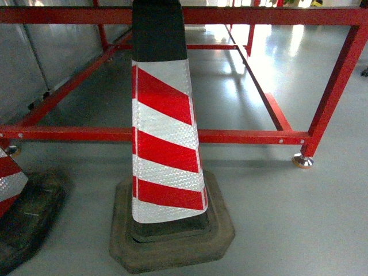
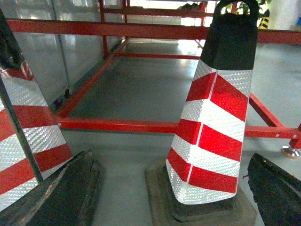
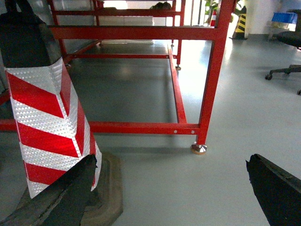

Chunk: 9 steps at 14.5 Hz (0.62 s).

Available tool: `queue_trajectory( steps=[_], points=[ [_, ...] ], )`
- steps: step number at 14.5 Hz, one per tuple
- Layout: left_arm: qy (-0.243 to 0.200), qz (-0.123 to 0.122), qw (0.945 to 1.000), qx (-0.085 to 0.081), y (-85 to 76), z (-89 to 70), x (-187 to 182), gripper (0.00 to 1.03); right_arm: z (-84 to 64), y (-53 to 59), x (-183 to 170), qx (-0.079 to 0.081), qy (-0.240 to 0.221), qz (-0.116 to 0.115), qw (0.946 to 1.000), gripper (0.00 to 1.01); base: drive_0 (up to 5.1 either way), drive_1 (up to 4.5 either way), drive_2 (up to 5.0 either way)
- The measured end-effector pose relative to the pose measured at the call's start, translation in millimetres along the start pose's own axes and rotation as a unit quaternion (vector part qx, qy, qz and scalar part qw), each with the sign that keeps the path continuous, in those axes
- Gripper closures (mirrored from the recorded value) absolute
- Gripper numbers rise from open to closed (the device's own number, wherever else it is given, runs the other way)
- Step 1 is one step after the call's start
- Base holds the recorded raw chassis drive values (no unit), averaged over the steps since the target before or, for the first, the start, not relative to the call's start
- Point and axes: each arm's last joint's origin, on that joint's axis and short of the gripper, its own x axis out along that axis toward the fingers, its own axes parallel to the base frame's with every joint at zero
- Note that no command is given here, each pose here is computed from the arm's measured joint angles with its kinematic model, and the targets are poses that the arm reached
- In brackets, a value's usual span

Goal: Pick blue part to blue bin on bottom shelf

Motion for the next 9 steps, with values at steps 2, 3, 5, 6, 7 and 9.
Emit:
queue_trajectory(
  steps=[2, 3, 5, 6, 7, 9],
  points=[
    [0.000, 0.000, 1.0000, 0.000, 0.0, 0.0, 0.0, 0.05, 0.0, 0.0, 0.0, 0.000, 0.000, 0.000, 1.0000, 0.03, 0.0, 0.00, 0.0],
    [0.000, 0.000, 1.0000, 0.000, 0.0, 0.0, 0.0, 0.05, 0.0, 0.0, 0.0, 0.000, 0.000, 0.000, 1.0000, 0.03, 0.0, 0.00, 0.0],
    [0.000, 0.000, 1.0000, 0.000, 0.0, 0.0, 0.0, 0.05, 0.0, 0.0, 0.0, 0.000, 0.000, 0.000, 1.0000, 0.03, 0.0, 0.00, 0.0],
    [0.000, 0.000, 1.0000, 0.000, 0.0, 0.0, 0.0, 0.05, 0.0, 0.0, 0.0, 0.000, 0.000, 0.000, 1.0000, 0.03, 0.0, 0.00, 0.0],
    [0.000, 0.000, 1.0000, 0.000, 0.0, 0.0, 0.0, 0.05, 0.0, 0.0, 0.0, 0.000, 0.000, 0.000, 1.0000, 0.03, 0.0, 0.00, 0.0],
    [0.000, 0.000, 1.0000, 0.000, 0.0, 0.0, 0.0, 0.05, 0.0, 0.0, 0.0, 0.000, 0.000, 0.000, 1.0000, 0.03, 0.0, 0.00, 0.0]
  ],
)
